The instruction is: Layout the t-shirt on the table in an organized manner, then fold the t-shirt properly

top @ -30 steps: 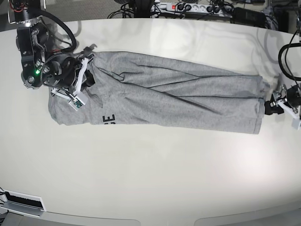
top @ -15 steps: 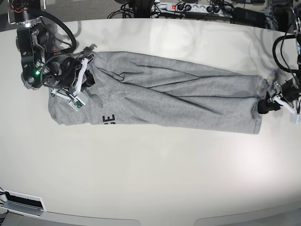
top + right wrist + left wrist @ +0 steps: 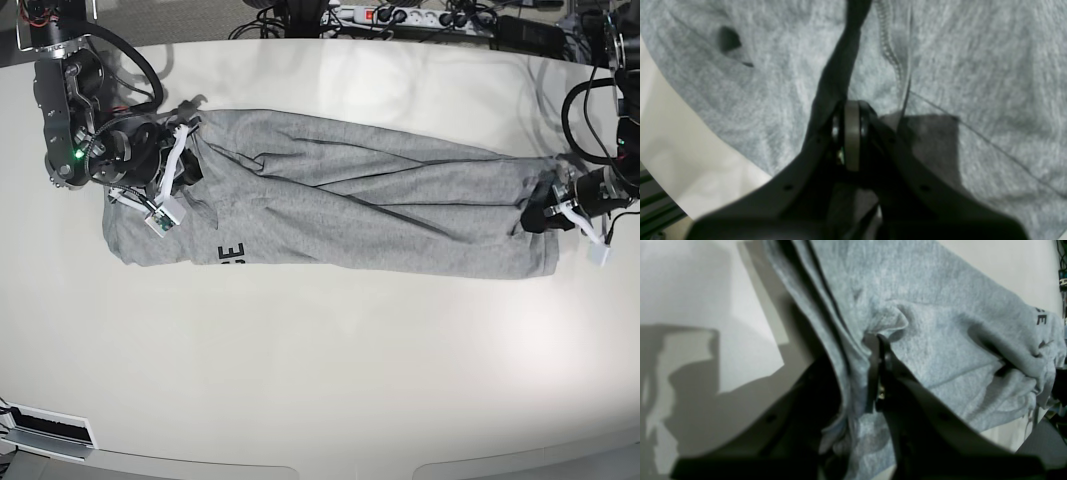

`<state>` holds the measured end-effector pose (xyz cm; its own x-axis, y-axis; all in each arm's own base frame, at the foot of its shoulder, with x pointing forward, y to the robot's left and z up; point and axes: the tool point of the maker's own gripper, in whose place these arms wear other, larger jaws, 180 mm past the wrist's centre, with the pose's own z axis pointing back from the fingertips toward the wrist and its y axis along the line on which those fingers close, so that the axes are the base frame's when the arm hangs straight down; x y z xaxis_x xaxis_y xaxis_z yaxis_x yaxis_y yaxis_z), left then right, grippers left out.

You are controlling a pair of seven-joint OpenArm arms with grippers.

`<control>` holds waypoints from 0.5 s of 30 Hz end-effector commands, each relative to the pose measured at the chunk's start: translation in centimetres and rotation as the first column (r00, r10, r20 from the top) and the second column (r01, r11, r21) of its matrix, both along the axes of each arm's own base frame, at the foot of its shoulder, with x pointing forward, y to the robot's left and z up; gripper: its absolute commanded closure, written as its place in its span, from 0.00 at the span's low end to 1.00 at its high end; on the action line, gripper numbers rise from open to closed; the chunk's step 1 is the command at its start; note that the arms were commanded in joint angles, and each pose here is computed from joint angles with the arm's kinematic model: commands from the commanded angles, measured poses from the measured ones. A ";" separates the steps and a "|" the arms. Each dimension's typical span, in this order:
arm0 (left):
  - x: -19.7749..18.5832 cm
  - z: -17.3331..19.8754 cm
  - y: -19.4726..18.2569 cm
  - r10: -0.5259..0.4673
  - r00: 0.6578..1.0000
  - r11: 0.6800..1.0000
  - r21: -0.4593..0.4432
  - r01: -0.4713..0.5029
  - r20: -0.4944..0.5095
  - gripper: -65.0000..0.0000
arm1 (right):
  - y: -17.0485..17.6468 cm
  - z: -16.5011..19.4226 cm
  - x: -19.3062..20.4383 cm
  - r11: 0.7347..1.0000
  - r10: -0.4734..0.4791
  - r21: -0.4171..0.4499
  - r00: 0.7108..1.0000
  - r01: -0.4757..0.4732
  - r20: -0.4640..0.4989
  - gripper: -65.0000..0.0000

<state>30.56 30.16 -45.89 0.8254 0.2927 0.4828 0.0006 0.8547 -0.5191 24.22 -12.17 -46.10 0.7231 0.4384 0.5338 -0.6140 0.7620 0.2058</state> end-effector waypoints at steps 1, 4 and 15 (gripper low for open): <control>0.6 1.0 1.0 -0.011 1.000 1.000 0.028 0.011 0.016 1.00 | -0.1 1.0 1.1 1.000 -0.004 0.020 0.999 0.003 0.037 1.00; 1.4 2.3 1.8 -0.024 0.998 0.998 0.059 0.021 0.052 1.00 | -0.1 1.1 1.2 1.000 -0.004 0.020 0.999 0.003 0.040 1.00; 2.6 6.7 6.3 -0.062 0.990 0.979 0.202 0.035 0.125 1.00 | 0.2 1.7 1.8 1.000 0.002 0.023 0.998 -0.003 0.064 1.00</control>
<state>31.72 35.04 -41.59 0.8045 0.1416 0.5769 0.0908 0.9304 -0.3550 24.82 -11.84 -45.49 0.7139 0.4276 0.5545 -0.6167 0.7590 0.2087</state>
